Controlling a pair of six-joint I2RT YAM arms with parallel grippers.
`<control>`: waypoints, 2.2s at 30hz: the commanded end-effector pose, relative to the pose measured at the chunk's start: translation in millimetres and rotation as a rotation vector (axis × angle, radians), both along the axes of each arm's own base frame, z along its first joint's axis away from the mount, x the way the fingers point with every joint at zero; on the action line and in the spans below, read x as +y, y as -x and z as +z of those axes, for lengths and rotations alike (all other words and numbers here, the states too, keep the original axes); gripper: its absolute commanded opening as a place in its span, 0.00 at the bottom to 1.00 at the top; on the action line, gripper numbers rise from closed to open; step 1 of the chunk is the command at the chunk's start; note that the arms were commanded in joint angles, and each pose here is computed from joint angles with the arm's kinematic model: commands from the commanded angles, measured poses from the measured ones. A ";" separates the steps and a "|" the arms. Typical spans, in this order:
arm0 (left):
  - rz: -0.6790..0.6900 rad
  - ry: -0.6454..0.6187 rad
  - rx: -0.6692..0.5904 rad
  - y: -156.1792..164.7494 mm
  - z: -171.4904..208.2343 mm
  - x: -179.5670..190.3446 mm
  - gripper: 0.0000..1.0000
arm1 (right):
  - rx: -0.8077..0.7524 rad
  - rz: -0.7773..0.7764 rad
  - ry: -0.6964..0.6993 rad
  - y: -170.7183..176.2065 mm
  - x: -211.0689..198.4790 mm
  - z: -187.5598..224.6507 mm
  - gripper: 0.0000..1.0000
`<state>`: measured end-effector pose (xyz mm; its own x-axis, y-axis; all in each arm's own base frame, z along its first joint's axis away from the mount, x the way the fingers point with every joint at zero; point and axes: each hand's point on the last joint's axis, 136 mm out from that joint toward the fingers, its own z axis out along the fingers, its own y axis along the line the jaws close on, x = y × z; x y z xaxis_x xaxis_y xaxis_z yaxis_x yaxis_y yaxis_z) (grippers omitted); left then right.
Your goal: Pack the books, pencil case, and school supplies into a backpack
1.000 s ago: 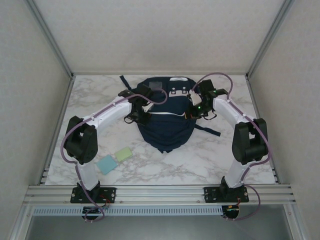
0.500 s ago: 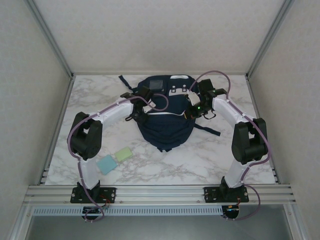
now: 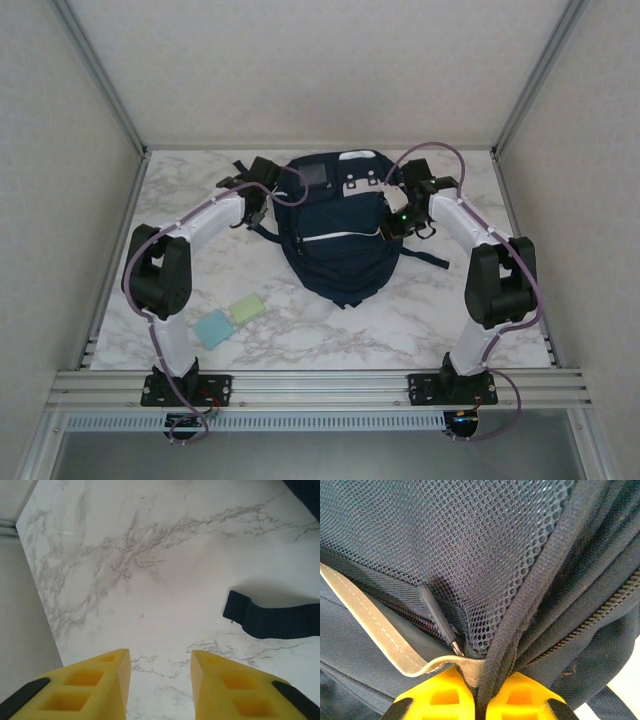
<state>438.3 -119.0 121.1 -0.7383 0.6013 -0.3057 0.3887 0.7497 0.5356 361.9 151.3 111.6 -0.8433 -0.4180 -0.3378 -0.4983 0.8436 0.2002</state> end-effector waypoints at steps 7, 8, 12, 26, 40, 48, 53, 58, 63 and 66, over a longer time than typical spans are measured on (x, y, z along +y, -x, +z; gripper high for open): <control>0.163 0.214 -0.118 19.6 68.5 -17.9 0.54 | -0.214 -0.088 -0.009 -6.3 8.2 74.3 0.48; 0.178 0.240 -0.119 23.0 73.7 -17.6 0.60 | -0.225 -0.100 -0.015 -4.1 11.0 80.3 0.54; 0.225 0.329 -0.119 35.2 87.6 -12.3 1.00 | -0.251 -0.116 -0.006 9.5 26.0 94.8 0.66; 0.505 0.657 -0.139 33.0 88.5 50.2 1.00 | -0.198 0.128 -0.107 93.3 211.6 65.5 0.96; 0.718 0.755 -0.082 21.5 53.5 98.9 1.00 | -0.187 0.302 0.091 142.6 333.8 -34.9 0.99; 0.737 0.771 -0.049 20.9 43.5 96.9 1.00 | -0.145 0.293 0.209 150.9 351.6 -74.5 0.99; 0.743 0.753 -0.054 21.3 42.6 99.7 1.00 | -0.163 0.316 0.248 155.6 349.2 -80.5 0.99; 0.746 0.740 -0.057 21.5 42.0 102.0 1.00 | -0.109 0.343 0.289 166.9 339.3 -97.1 0.98; 0.750 0.736 -0.055 21.6 40.4 102.6 1.00 | -0.085 0.404 0.294 184.9 337.8 -98.7 0.98; 0.759 0.746 -0.048 23.1 39.9 101.0 1.00 | -0.048 0.444 0.269 195.6 335.6 -94.0 0.98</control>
